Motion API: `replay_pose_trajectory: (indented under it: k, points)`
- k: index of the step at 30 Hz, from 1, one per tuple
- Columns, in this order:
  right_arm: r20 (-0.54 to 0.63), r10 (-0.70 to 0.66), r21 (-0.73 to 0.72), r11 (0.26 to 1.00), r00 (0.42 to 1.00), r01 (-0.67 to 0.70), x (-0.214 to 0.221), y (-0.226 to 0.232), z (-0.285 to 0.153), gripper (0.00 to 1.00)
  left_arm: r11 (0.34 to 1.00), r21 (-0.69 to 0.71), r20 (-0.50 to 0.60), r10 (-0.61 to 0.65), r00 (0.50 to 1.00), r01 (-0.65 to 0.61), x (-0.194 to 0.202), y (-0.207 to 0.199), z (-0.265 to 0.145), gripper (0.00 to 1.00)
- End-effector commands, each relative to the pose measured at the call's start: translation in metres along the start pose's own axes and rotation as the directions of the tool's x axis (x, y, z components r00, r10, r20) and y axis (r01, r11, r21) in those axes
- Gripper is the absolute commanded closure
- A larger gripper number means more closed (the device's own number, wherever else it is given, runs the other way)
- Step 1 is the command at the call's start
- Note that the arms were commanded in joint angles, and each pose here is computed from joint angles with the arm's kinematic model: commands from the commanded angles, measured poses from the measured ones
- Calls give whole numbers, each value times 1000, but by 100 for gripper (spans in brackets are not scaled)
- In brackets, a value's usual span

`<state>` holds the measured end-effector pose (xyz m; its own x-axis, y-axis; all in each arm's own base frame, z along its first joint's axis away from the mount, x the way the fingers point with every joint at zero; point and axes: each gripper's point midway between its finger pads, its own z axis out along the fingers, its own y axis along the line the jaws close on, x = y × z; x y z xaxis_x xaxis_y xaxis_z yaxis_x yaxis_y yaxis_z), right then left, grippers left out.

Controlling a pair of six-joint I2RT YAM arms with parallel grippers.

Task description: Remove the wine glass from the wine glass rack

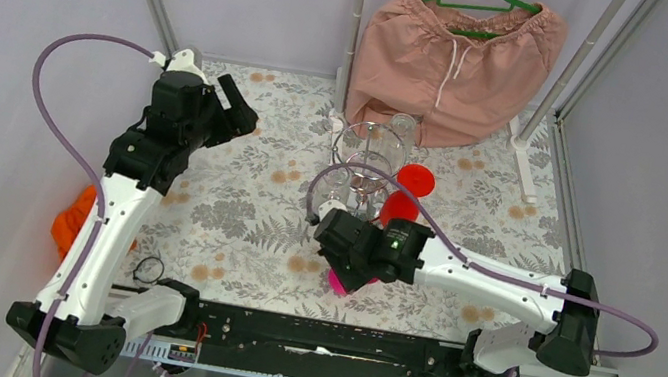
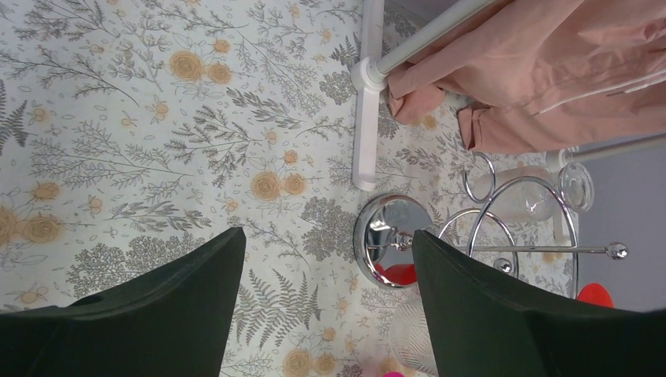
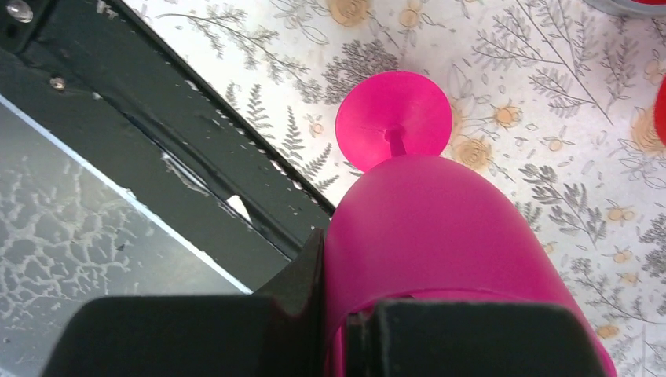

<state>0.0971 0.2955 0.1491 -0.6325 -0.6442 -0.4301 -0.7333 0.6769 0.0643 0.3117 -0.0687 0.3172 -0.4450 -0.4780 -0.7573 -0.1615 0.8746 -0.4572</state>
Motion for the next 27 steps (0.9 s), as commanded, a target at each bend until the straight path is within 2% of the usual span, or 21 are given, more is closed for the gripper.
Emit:
replay_pose_trajectory:
  k: [1,17,27]
  points:
    - [-21,-15,-28,999,1000,14,-3,-15,-13,100,999,50,9,0,1000,-1,-3,-9,8,15]
    - [-196,-57,-25,998,979,53,2,-27,19,100,998,64,-3,24,1000,-24,5,-7,13,15]
    - [-214,-60,0,998,975,61,8,-33,21,100,998,66,-6,23,1000,-23,7,-6,13,14]
